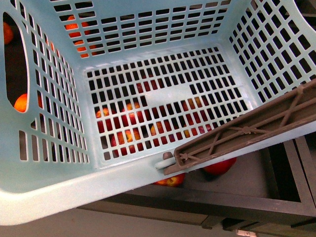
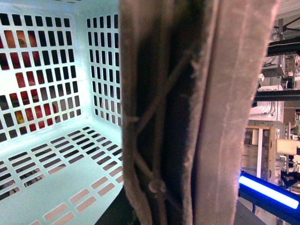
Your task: Pick mango and avocado into basket
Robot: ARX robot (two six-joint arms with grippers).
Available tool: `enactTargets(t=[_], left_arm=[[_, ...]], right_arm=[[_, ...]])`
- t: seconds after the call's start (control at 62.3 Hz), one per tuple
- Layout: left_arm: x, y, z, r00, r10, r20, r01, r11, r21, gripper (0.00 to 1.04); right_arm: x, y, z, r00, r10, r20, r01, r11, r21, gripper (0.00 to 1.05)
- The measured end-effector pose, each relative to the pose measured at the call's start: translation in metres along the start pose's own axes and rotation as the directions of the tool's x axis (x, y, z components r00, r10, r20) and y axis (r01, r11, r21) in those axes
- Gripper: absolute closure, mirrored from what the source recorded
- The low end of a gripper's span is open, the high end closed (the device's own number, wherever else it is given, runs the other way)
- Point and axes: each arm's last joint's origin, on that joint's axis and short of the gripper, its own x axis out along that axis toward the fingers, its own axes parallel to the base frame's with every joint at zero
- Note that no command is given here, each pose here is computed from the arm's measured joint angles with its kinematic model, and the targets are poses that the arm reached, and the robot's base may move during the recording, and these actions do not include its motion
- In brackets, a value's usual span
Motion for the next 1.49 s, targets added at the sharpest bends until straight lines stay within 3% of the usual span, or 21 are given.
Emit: enactTargets(t=[0.096, 0.161, 0.273, 0.402, 0.915, 1.494], left_arm=[[0.000, 0.000, 0.000, 1.000, 0.000, 0.000, 0.000, 1.000, 0.000, 0.89], [0.000, 0.000, 0.000, 1.000, 0.000, 0.000, 0.000, 1.000, 0.000, 0.89], [0.000, 0.000, 0.000, 1.000, -0.001, -0.001, 0.001, 1.000, 0.000, 0.89], [0.000, 0.000, 0.000, 1.000, 0.000, 0.000, 0.000, 1.000, -0.001, 0.89], [0.000, 0.000, 0.000, 1.000, 0.000, 0.000, 0.000, 1.000, 0.000, 0.89], [0.000, 0.000, 0.000, 1.000, 0.000, 0.000, 0.000, 1.000, 0.000, 0.89]], right_arm=[[0.000, -0.002, -0.002, 0.993, 0.099, -0.062, -0.106, 0.988, -0.111, 0.09], [-0.001, -0.003, -0.003, 0.983, 0.160, -0.090, -0.177, 0.952, -0.248, 0.09], [-0.001, 0.000, -0.002, 0.981, 0.172, -0.087, -0.193, 0.903, -0.383, 0.09], [0.005, 0.010, 0.004, 0.980, 0.185, -0.070, -0.197, 0.880, -0.432, 0.09], [0.059, 0.017, 0.026, 0.989, 0.085, -0.125, -0.136, 0.862, -0.488, 0.09], [0.080, 0.028, 0.019, 0.973, 0.073, -0.217, -0.129, 0.958, -0.256, 0.09]])
